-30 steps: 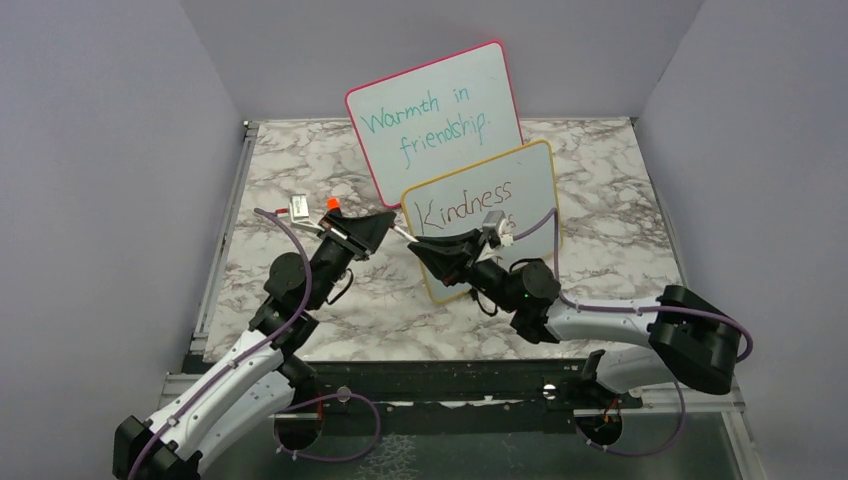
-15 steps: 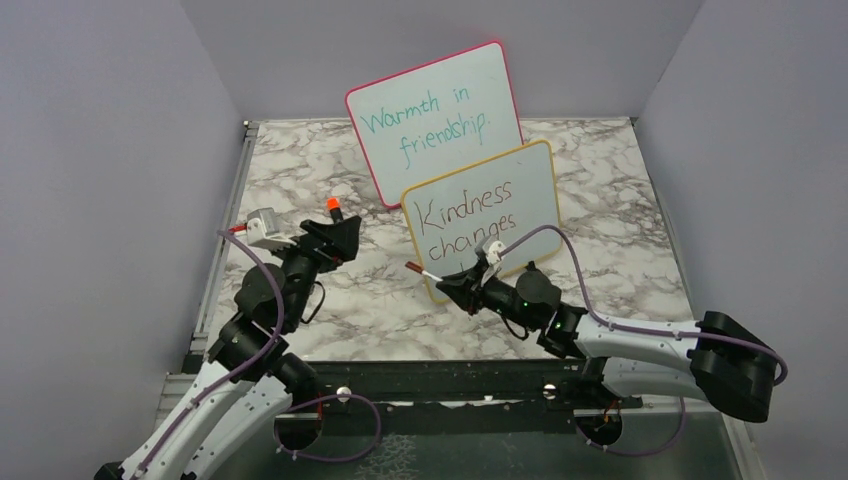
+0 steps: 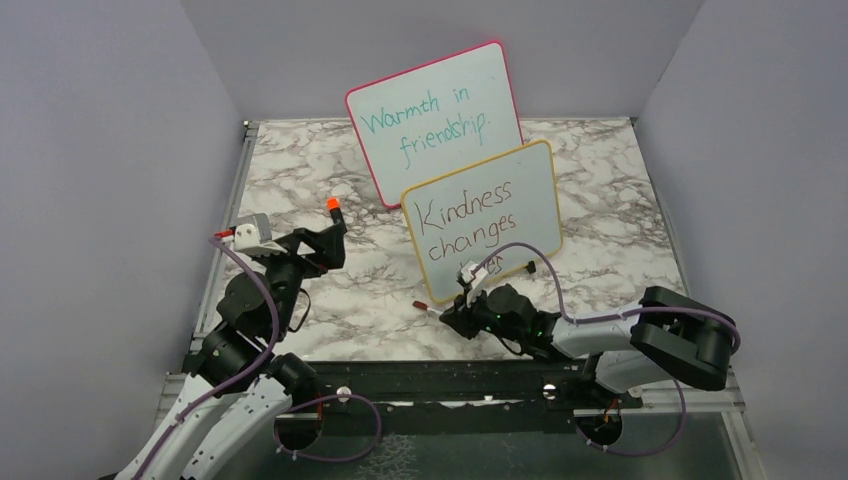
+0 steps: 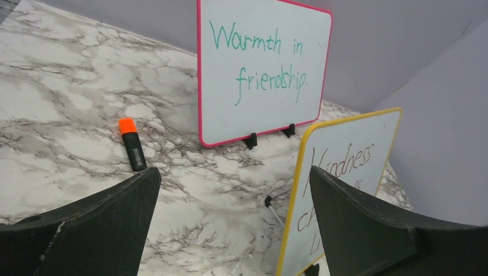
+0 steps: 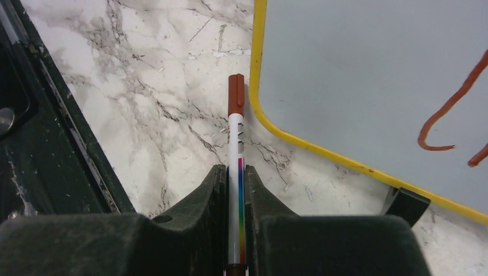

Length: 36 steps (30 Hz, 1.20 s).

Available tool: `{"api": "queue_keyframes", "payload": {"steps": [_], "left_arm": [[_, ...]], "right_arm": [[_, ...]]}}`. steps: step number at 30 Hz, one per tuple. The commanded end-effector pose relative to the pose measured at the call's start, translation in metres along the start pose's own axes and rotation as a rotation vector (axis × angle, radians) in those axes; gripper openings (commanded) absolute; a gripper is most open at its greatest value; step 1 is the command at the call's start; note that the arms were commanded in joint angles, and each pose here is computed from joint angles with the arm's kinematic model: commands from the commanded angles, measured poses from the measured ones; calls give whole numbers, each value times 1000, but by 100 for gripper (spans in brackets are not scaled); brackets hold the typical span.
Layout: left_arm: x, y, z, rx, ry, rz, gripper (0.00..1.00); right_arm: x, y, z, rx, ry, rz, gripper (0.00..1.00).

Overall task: Write a sentence on the whiteboard
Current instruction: Place the whiteboard marker at the center of the board, then reset both arms

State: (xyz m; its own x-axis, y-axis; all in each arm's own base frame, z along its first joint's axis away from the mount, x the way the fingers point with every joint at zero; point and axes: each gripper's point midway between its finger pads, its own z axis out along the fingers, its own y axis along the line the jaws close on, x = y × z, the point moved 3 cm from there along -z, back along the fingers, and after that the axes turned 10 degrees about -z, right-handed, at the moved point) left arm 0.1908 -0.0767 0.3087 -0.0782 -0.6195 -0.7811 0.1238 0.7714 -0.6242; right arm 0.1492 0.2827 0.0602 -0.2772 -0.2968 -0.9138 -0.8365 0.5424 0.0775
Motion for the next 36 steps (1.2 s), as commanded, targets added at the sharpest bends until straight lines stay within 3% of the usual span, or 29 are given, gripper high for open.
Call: {"api": "queue_keyframes", "payload": {"steps": [1,11,19,21,28,36], "left_arm": [[-8,6,-5,-23,-18,67,99],[-7,5,-7,-3,-8,85,99],[-8,2,-9,18,-2,101,99],[-11,0,-11,32,-5,112,99],[-32,-3,-22,57,-61,169,99],[-57,17,-42,-6,-211,140,99]], "right_arm": [[18,4,4,33,46,27,10],[19,-12,-12,184,69,67,34],[-25,-31,-55,326,22,83,47],[-42,-40,-74,394,4,85,56],[-110,-89,-178,783,-133,162,74],[-137,-117,-275,1006,-265,268,86]]}}
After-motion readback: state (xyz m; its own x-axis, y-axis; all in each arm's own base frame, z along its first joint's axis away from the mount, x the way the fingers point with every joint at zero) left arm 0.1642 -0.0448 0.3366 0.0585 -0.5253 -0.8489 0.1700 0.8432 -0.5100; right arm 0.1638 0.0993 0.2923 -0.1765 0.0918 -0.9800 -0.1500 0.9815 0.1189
